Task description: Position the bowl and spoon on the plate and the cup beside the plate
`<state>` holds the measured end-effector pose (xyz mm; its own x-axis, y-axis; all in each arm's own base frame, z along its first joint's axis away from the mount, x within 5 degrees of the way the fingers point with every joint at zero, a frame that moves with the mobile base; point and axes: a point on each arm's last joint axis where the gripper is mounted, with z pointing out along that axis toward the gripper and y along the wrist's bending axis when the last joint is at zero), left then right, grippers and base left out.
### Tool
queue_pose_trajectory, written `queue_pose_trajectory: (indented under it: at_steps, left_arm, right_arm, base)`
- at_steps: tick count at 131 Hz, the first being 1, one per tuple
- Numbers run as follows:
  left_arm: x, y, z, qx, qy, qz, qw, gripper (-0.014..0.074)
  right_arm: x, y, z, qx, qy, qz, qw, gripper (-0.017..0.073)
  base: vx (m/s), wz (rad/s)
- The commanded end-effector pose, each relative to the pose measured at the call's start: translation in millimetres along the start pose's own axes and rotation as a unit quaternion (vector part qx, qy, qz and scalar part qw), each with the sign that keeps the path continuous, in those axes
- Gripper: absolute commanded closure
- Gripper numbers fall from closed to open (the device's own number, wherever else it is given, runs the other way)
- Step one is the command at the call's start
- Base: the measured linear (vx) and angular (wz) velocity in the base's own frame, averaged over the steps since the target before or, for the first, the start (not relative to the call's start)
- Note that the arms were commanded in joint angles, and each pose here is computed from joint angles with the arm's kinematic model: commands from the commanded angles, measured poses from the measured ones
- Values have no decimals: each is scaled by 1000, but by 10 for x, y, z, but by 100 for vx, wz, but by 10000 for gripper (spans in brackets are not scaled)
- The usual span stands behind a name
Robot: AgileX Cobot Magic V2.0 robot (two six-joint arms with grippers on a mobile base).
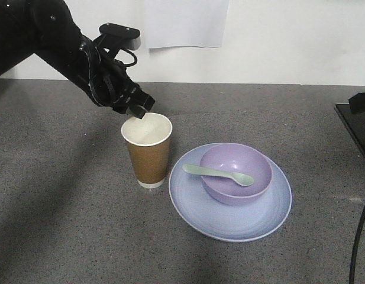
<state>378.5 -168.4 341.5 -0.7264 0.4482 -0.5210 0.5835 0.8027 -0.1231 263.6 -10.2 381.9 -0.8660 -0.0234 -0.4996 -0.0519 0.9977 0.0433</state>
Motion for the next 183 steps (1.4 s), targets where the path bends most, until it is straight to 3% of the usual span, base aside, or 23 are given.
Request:
queue_pose_trajectory:
  at_steps: [1, 16, 31, 42, 66, 94, 109, 126, 183]
  left_arm:
    - [-123, -97, -356, -7, -57, 7, 998, 340]
    - [-157, -47, -449, -43, -62, 5, 997, 344]
    - [-161, 66, -545, -104, -64, -13, 992, 356]
    - [-130, 175, -588, -123, -59, -25, 990, 361]
    - [8, 559, -798, -139, -58, -81, 985, 359]
    - [328, 1054, -1102, -177, -62, -155, 970, 369]
    - [511, 1226, -1179, -192, -56, -184, 962, 459]
    - [625, 1287, -1171, -199, -54, -192, 960, 604]
    - [676, 1248, -1160, -183, -42, -203, 961, 602]
  right_arm:
    - [-44, 0, -178, 5, -46, -3, 999, 561]
    - [-44, 0, -178, 5, -46, -3, 999, 561]
    - [-44, 0, -178, 5, -46, -3, 999, 561]
    - [-44, 0, -178, 5, -46, -3, 999, 561]
    - [-44, 0, -178, 5, -46, -3, 999, 561]
    - [-44, 0, -178, 5, -46, -3, 999, 561]
    - [-44, 0, -178, 5, -46, -3, 999, 561]
    - [-44, 0, -178, 5, -46, -3, 999, 561]
    - [-44, 0, -178, 5, -46, -3, 999, 561]
  base:
    - [0, 0]
    - [0, 0]
    - [0, 0]
    - [0, 0]
    - [0, 0]
    - [0, 0]
    - [0, 0]
    - [0, 0]
    - [0, 0]
